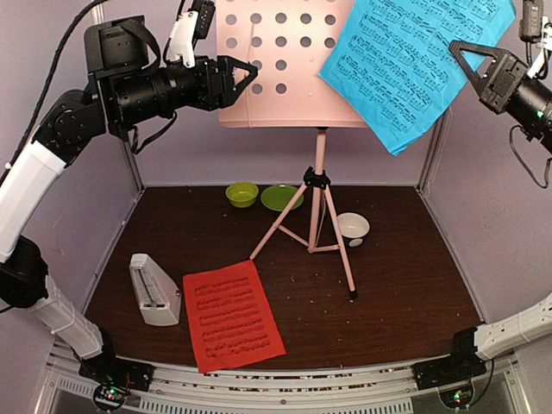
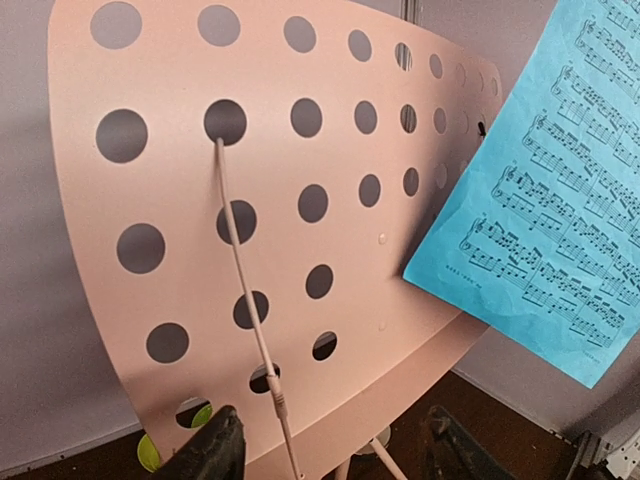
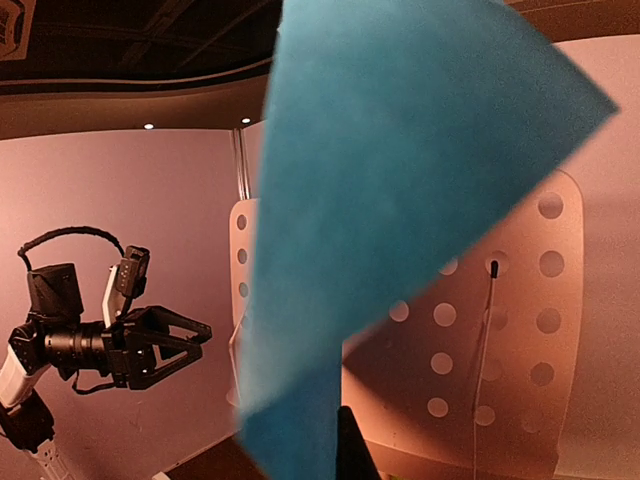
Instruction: Set up the instrument practice props
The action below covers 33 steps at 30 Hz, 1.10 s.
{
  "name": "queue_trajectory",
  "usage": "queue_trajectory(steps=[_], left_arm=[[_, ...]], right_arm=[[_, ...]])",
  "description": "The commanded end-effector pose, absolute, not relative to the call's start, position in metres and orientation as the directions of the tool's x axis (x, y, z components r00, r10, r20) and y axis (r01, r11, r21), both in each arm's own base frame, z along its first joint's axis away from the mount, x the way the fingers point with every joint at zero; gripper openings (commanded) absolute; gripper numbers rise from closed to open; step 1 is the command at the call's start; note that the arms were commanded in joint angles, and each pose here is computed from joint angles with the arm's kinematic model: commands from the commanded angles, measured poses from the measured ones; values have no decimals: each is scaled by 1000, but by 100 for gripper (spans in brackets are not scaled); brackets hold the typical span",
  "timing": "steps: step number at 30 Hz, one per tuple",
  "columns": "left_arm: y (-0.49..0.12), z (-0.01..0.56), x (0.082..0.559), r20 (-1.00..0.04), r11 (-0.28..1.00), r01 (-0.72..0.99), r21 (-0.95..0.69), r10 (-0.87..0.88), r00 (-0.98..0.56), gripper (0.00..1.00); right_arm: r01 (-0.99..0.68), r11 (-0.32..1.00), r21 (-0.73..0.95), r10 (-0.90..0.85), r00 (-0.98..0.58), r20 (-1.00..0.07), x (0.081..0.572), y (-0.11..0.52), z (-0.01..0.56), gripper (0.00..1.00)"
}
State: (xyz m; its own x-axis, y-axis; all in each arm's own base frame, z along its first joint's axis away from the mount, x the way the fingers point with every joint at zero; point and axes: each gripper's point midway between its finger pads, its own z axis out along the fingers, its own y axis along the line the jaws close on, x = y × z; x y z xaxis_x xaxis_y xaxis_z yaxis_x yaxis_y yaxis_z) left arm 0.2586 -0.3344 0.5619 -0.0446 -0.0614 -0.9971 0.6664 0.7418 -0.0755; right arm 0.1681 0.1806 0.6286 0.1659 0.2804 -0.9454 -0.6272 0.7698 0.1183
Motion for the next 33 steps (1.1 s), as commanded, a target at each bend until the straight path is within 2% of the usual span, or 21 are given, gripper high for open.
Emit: queue_trajectory(steps=[1, 7, 14, 18, 33], left_arm=[[-332, 571, 263, -997, 766, 639, -69, -69, -25, 62], [-324, 567, 279, -997, 829, 553, -82, -76, -33, 62], [-339, 568, 288, -998, 831, 553, -61, -62, -16, 58], [-343, 574, 292, -998, 838, 543, -53, -70, 9, 51], [-333, 589, 295, -992, 869, 495, -17, -75, 98, 12]], right_arm=[[-667, 735, 127, 314, 168, -934, 171, 191, 642, 0], [-685, 718, 120, 303, 153, -941, 181, 202, 646, 0], [-677, 727, 116, 283, 141, -949, 196, 212, 647, 0], [-664, 736, 131, 287, 131, -949, 207, 214, 650, 0], [-650, 747, 140, 275, 110, -955, 234, 231, 650, 0]])
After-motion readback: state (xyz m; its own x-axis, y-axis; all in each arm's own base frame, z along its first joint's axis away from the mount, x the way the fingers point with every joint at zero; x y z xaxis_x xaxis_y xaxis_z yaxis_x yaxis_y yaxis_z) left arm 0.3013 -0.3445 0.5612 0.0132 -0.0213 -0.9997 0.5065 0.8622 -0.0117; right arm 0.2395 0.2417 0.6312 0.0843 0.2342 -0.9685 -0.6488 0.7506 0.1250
